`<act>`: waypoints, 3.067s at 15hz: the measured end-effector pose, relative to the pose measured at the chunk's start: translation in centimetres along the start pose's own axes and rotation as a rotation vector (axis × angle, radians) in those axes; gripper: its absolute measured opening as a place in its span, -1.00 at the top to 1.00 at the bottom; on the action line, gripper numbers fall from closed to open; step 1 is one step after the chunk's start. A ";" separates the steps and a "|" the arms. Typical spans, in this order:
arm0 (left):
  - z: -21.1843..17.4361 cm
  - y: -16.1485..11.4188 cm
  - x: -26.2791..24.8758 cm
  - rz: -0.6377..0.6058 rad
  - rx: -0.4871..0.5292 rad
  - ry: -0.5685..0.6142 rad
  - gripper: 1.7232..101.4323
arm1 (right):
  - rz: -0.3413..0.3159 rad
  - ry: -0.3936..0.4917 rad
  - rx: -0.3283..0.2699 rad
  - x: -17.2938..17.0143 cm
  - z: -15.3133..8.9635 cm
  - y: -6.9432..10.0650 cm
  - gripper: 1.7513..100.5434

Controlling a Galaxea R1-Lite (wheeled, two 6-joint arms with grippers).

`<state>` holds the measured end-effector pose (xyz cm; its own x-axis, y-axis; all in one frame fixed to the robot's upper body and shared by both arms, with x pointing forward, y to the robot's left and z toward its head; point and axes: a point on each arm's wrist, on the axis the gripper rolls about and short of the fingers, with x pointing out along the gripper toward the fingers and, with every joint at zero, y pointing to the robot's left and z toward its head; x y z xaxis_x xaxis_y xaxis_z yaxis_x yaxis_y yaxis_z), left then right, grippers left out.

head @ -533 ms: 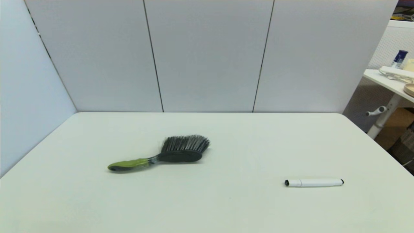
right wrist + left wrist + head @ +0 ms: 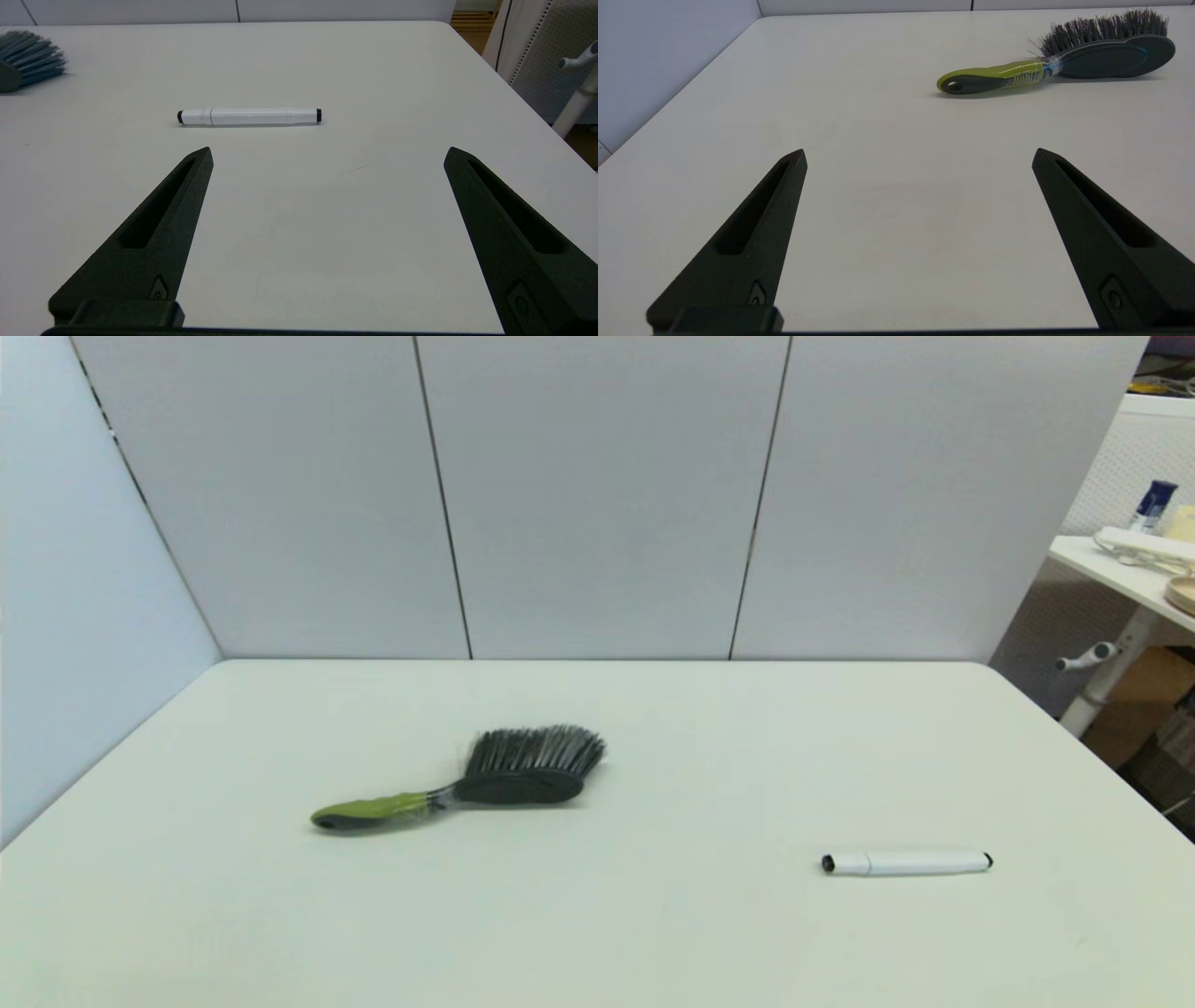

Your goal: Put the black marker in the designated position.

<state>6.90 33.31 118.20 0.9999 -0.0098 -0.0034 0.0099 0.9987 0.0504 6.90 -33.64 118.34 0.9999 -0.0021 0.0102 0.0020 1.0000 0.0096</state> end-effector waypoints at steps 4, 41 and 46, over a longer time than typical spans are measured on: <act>0.0 0.0 0.0 0.000 0.000 0.000 -0.93 | -0.001 0.000 0.002 0.0 0.0 0.0 -0.95; 0.0 0.0 0.0 0.000 0.000 0.000 -0.93 | -0.185 0.521 0.494 30.1 22.9 12.1 -0.95; 0.0 0.0 0.0 0.000 0.000 0.000 -0.93 | -0.529 0.717 0.743 30.8 18.8 13.1 -0.95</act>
<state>6.90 33.31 118.20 0.9999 -0.0098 -0.0034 0.0099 0.9987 0.0499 37.57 -20.83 137.58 0.6531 -0.1744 -0.7369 0.6525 0.6234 0.4308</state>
